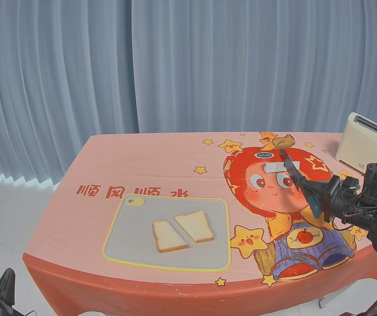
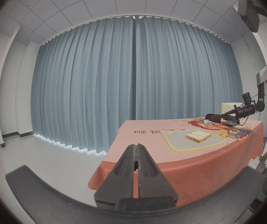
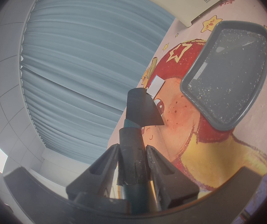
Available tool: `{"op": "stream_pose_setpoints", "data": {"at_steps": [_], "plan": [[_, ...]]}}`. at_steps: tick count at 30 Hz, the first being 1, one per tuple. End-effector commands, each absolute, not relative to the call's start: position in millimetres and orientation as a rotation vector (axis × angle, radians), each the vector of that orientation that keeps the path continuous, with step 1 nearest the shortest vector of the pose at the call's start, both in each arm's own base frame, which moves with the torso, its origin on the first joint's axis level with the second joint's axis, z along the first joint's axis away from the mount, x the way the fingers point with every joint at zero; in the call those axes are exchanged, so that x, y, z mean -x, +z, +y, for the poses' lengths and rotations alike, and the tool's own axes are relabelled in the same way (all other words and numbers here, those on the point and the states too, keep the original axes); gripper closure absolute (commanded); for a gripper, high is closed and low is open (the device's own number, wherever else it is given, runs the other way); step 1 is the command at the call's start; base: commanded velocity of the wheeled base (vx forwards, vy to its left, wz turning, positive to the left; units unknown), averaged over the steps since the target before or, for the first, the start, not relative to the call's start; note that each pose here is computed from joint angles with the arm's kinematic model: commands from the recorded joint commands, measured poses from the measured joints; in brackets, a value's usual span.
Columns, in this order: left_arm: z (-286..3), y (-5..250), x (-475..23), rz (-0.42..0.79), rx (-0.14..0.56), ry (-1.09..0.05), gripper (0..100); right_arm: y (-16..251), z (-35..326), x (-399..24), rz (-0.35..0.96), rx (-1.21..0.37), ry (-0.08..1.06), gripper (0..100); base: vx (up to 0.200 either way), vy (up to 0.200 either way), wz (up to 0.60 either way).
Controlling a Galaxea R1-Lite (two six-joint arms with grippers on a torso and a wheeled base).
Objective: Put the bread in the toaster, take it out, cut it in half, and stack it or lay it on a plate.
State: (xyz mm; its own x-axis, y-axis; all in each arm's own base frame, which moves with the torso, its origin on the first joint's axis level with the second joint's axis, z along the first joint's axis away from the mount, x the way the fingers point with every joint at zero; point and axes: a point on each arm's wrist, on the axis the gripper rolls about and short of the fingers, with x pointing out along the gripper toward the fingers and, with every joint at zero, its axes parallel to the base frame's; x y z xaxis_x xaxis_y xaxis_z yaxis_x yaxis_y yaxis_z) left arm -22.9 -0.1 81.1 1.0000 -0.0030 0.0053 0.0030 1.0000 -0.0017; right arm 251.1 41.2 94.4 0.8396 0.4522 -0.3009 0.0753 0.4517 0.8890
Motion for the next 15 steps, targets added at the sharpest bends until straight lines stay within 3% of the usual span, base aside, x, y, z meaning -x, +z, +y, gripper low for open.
{"op": "stream_pose_setpoints", "data": {"at_steps": [1,15], "plan": [[-0.1,76.0,22.6,-0.002,0.002,-0.003,100,96.1,37.3,-252.2,0.533,-1.102,0.246,100,0.000,0.000,0.00],[-0.2,76.0,22.6,-0.002,0.003,-0.002,100,92.9,33.4,-256.7,0.495,-1.133,0.246,100,0.000,0.000,0.00]]}}
